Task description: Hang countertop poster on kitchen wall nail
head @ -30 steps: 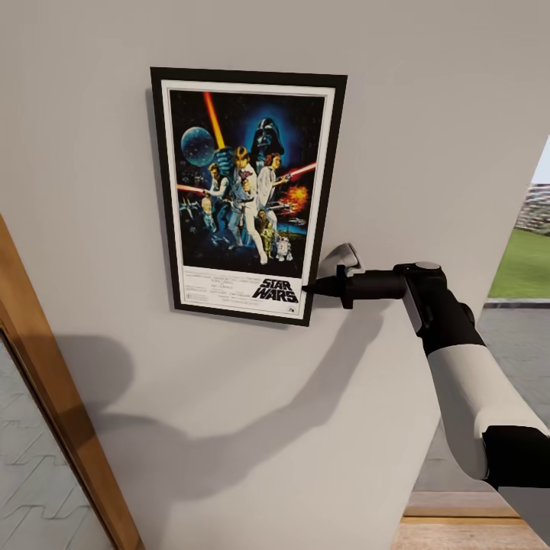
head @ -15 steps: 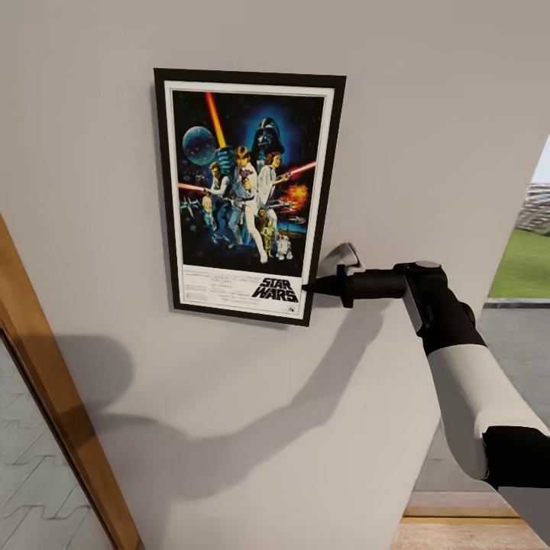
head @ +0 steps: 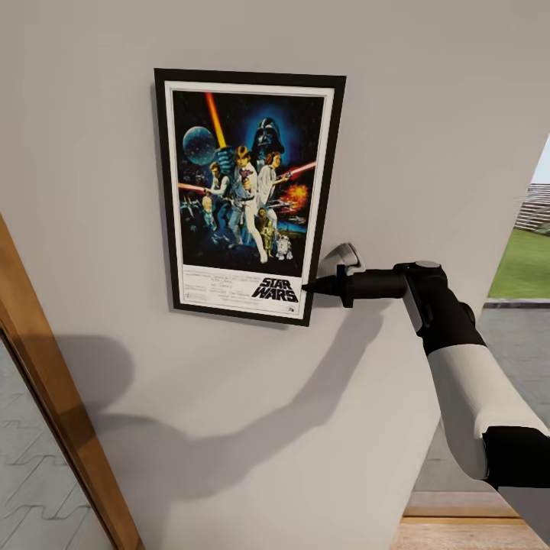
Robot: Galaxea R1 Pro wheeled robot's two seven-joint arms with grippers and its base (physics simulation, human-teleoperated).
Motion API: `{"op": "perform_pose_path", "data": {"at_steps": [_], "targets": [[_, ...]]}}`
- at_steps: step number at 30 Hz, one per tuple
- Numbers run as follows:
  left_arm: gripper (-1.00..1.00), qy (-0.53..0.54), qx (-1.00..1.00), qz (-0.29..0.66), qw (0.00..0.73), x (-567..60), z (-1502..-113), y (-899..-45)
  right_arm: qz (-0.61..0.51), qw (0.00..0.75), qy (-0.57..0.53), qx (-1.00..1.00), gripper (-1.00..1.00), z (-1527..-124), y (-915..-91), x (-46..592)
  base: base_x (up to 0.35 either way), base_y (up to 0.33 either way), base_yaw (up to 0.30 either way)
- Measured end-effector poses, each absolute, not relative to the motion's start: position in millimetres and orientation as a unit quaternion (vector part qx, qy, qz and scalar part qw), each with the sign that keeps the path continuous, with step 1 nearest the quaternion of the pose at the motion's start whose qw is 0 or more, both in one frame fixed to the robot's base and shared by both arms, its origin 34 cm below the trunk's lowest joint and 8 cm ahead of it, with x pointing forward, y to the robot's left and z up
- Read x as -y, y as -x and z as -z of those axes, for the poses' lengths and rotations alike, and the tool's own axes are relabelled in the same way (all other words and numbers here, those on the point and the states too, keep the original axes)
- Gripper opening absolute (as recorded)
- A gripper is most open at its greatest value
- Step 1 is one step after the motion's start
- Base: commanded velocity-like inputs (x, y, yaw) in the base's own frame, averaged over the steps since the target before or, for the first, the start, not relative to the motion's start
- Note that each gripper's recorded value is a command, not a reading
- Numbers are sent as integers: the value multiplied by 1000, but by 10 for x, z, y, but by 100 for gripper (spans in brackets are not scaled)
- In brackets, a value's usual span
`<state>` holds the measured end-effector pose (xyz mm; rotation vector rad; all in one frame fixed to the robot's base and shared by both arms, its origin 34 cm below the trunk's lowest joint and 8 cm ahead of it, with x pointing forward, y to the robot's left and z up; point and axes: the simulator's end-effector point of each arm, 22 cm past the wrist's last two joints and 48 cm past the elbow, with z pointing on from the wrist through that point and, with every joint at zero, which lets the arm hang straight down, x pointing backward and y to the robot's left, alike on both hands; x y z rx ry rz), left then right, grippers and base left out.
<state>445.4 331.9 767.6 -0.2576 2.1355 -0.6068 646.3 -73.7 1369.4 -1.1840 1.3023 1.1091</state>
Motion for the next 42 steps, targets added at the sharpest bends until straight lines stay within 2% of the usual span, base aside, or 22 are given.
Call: {"op": "perform_pose_path", "data": {"at_steps": [42], "targets": [[100,103,-859,243,438,-3329,-7677,-4454,-460,506,491,-541,-100,-13694,-6463,737,0,0,0]]}}
